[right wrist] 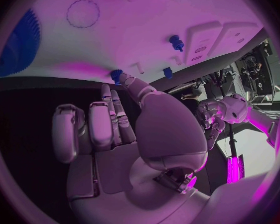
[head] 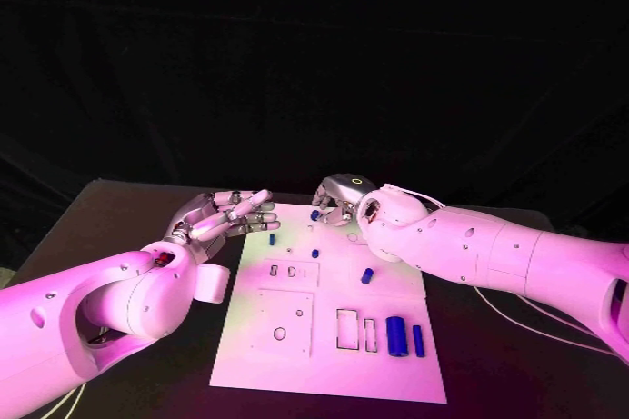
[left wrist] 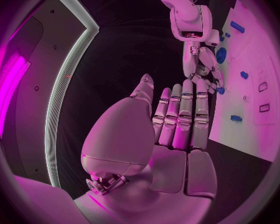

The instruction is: Assemble the parts on the task board

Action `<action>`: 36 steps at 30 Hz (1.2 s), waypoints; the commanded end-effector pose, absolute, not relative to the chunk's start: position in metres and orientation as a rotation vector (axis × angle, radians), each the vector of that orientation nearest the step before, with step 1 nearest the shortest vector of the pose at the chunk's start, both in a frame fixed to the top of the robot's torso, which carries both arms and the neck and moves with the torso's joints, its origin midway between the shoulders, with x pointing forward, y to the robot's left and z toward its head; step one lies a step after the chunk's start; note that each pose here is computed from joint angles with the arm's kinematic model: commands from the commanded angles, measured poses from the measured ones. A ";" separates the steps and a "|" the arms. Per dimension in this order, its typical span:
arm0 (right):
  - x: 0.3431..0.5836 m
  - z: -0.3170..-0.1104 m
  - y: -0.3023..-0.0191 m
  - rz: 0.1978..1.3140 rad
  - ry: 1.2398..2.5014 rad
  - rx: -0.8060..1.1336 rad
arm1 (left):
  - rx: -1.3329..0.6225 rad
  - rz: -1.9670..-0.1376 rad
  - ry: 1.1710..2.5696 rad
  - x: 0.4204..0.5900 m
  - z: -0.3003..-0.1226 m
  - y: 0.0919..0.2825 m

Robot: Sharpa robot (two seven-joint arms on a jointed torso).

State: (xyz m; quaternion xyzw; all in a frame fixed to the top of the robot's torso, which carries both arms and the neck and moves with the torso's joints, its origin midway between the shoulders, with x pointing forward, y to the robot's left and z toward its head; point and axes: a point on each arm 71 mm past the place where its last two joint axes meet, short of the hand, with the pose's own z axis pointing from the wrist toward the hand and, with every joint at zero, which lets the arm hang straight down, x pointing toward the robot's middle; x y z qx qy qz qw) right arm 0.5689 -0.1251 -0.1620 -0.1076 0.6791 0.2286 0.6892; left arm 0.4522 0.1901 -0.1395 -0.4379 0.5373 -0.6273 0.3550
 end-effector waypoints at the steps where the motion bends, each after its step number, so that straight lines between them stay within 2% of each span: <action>1: 0.569 -0.163 -0.127 0.506 1.526 -0.242 | -1.117 -1.644 1.396 0.452 -0.138 0.188; 9: 0.558 -0.157 -0.152 0.515 1.511 -0.216 | -1.115 -1.647 1.395 0.452 -0.138 0.189; 16: 0.538 -0.142 -0.204 0.553 1.520 -0.075 | -1.117 -1.641 1.394 0.453 -0.138 0.191; 24: 0.532 -0.144 -0.257 0.511 1.620 0.056 | -1.120 -1.633 1.392 0.454 -0.139 0.193; 29: 0.533 -0.148 -0.265 0.494 1.657 0.072 | -1.122 -1.629 1.391 0.455 -0.139 0.195; 36: 0.539 -0.153 -0.262 0.486 1.680 0.076 | -1.123 -1.626 1.390 0.456 -0.140 0.195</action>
